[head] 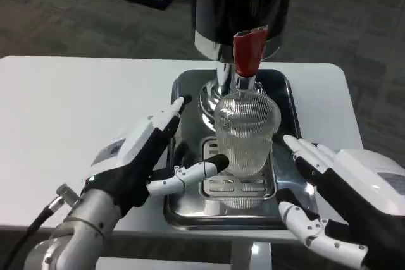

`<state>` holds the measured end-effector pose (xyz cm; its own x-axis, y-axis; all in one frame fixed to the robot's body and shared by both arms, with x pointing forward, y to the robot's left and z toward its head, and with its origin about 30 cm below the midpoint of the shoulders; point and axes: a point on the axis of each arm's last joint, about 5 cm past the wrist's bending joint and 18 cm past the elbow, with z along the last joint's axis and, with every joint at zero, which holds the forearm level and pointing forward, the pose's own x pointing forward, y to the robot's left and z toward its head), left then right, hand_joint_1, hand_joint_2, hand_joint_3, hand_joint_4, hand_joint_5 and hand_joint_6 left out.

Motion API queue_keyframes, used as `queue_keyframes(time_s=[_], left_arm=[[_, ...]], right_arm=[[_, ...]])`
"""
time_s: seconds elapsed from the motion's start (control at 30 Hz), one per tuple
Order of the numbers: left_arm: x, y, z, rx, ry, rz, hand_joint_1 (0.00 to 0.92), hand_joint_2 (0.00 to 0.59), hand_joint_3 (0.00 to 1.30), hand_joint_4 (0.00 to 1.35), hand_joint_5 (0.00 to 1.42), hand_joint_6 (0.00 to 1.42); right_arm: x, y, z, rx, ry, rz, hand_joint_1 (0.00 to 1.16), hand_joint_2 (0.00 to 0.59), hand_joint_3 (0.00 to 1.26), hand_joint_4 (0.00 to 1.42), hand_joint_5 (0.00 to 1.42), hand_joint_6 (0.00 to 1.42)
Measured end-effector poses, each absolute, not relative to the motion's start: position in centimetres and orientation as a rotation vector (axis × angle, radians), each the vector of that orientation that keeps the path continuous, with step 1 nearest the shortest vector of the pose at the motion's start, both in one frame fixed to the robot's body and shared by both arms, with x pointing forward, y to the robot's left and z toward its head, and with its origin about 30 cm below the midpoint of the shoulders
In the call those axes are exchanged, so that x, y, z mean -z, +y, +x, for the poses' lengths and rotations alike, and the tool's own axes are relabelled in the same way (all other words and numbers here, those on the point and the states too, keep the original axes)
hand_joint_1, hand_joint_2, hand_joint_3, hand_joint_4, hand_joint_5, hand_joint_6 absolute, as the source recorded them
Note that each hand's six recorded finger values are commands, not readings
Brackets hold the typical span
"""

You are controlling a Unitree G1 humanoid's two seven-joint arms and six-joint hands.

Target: Grasp the cup under the faucet to collect the drink, then remove the cup.

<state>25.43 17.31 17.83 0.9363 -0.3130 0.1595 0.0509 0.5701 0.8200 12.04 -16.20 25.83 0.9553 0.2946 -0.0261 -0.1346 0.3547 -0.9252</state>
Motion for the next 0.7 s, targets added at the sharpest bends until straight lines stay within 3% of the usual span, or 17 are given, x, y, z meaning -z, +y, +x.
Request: queue_keyframes(time_s=[0.4, 0.7], left_arm=[[-20.3, 18.4, 22.8, 0.211, -0.399, 0.769, 0.11, 0.055, 0.01, 0.0, 0.06, 0.04], [-24.3, 18.6, 21.1, 0.227, -0.562, 0.617, 0.068, 0.033, 0.09, 0.0, 0.11, 0.14]], right_arm=[[-25.9, -16.4, 12.1, -0.258, -0.132, -1.157, 0.13, 0.559, 0.0, 0.0, 0.0, 0.0], [-25.9, -16.3, 12.2, -0.262, -0.128, -1.149, 0.13, 0.559, 0.0, 0.0, 0.0, 0.0]])
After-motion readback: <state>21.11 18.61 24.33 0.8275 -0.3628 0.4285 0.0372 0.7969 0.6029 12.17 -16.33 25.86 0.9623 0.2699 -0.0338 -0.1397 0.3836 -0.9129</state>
